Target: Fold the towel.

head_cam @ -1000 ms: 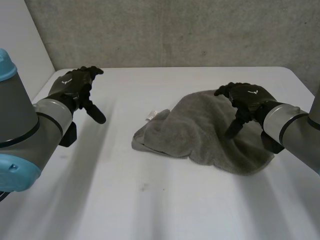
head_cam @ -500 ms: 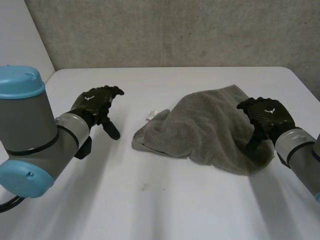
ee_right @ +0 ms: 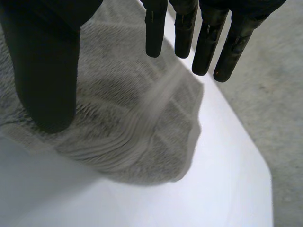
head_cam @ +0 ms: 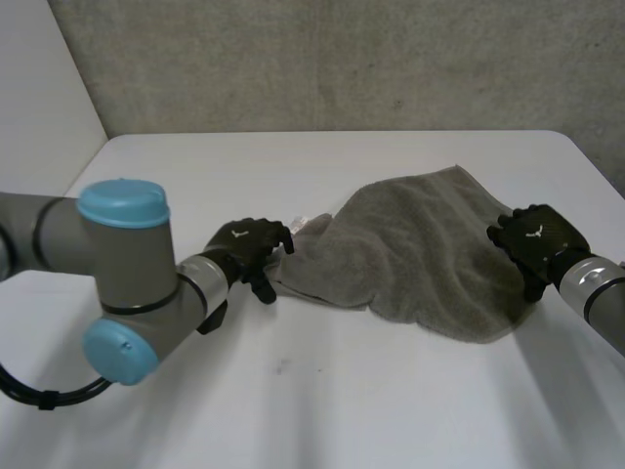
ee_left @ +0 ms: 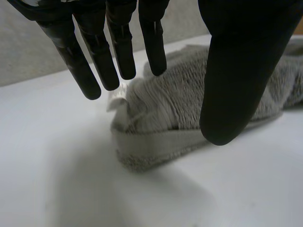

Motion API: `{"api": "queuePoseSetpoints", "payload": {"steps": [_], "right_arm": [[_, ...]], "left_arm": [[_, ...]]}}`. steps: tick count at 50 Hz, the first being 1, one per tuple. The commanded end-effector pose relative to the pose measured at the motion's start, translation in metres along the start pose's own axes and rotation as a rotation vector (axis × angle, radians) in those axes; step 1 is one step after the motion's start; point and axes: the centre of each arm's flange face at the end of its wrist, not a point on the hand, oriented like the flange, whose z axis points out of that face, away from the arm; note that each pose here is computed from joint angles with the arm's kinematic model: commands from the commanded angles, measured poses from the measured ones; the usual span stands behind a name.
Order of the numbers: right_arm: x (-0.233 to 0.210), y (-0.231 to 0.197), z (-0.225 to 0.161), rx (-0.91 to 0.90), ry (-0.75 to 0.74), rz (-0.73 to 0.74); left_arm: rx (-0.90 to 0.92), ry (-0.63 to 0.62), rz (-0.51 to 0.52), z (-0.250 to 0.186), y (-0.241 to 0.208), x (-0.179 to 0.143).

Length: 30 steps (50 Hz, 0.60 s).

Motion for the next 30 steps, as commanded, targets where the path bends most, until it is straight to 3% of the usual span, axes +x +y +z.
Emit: {"api": "queuePoseSetpoints", "payload": {"steps": [1, 15, 30], "right_arm": [[-0.007, 0.008, 0.003, -0.040, -0.050, 0.025], [-0.016, 0.020, 0.008, -0.073, -0.082, 0.049], [-0.003, 0.011, 0.019, -0.040, -0.050, 0.111]], "left_arm": [[-0.024, -0.007, 0.024, 0.021, 0.015, 0.001], [-0.025, 0.007, 0.046, 0.045, 0.022, 0.005], [0.048, -0.051, 0.173, 0.052, -0.001, 0.002]]}}
